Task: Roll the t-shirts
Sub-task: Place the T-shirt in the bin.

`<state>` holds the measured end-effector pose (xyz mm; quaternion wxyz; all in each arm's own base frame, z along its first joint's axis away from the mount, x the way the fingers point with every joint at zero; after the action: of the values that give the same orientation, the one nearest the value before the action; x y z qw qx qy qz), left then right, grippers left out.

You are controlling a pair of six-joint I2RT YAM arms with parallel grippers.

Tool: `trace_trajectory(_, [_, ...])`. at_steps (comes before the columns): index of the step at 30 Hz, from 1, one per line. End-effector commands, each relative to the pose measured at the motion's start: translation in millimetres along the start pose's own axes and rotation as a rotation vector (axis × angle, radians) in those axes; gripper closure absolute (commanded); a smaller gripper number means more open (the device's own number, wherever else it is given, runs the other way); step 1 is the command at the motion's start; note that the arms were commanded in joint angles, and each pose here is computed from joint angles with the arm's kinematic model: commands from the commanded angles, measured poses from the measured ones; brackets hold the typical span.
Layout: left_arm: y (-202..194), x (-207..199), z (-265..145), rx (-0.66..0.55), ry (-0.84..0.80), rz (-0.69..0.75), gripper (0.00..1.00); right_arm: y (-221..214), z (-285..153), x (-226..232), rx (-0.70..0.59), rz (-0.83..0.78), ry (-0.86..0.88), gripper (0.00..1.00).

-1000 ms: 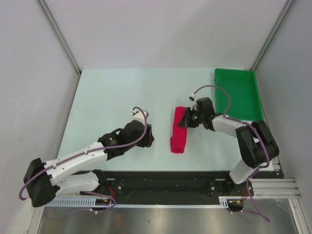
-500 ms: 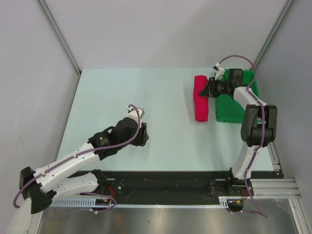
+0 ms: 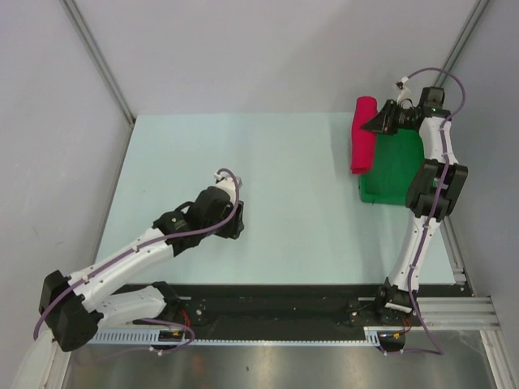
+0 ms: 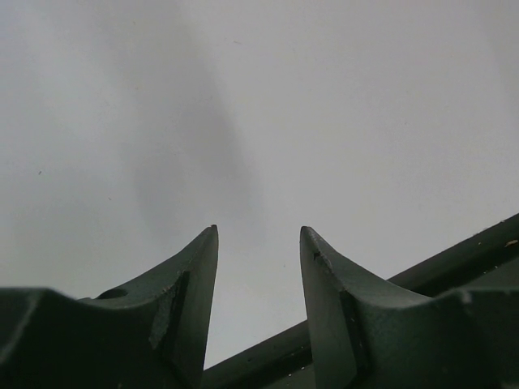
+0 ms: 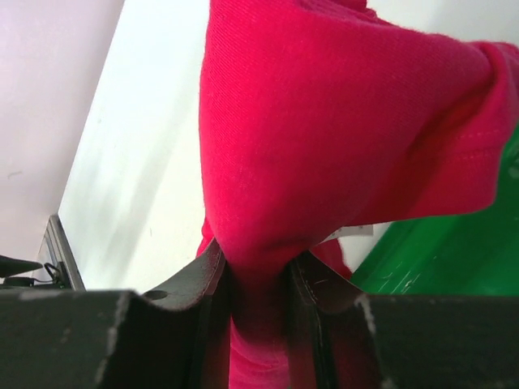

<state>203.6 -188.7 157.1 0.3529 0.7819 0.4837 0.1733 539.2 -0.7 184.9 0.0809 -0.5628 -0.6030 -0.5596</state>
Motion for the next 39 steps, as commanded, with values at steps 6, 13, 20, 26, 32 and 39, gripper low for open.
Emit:
trace_trajectory(6, [14.4,-2.7,8.9,-0.005,-0.033,0.029,0.51,-8.3,-19.1,-16.2,0.038,0.083,0.073,1.00])
trace_trajectory(13, [12.9,-2.5,17.5,0.016,-0.035,0.041,0.52,-33.3,-17.8,-54.4,0.099,0.128,-0.030,1.00])
trace_trajectory(20, [11.3,-4.1,22.6,0.029,-0.043,0.035,0.54,-46.3,-12.1,-82.8,0.140,0.139,-0.121,1.00])
trace_trajectory(26, [13.3,-5.8,22.6,0.021,-0.052,0.034,0.54,-53.6,-1.8,-105.7,0.183,0.108,-0.236,1.00])
trace_trajectory(32, [12.3,-6.1,24.6,0.032,-0.052,0.035,0.55,-60.7,12.4,-113.4,0.229,0.045,-0.299,1.00])
trace_trajectory(39, [16.1,-7.6,25.4,0.025,-0.055,0.027,0.55,-58.1,15.5,-120.6,0.217,0.042,-0.340,1.00])
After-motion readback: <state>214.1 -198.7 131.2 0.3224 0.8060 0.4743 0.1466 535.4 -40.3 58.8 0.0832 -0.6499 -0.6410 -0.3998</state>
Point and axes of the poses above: each gripper's point midway between its finger pads, its own z axis out along the fingers, its own x axis along the line the jaws close on, y = z × x, the point moved 2 cm from there along -z, back along the fingers, and after that the axes turned 8 degrees about z, right-handed, at the moved point
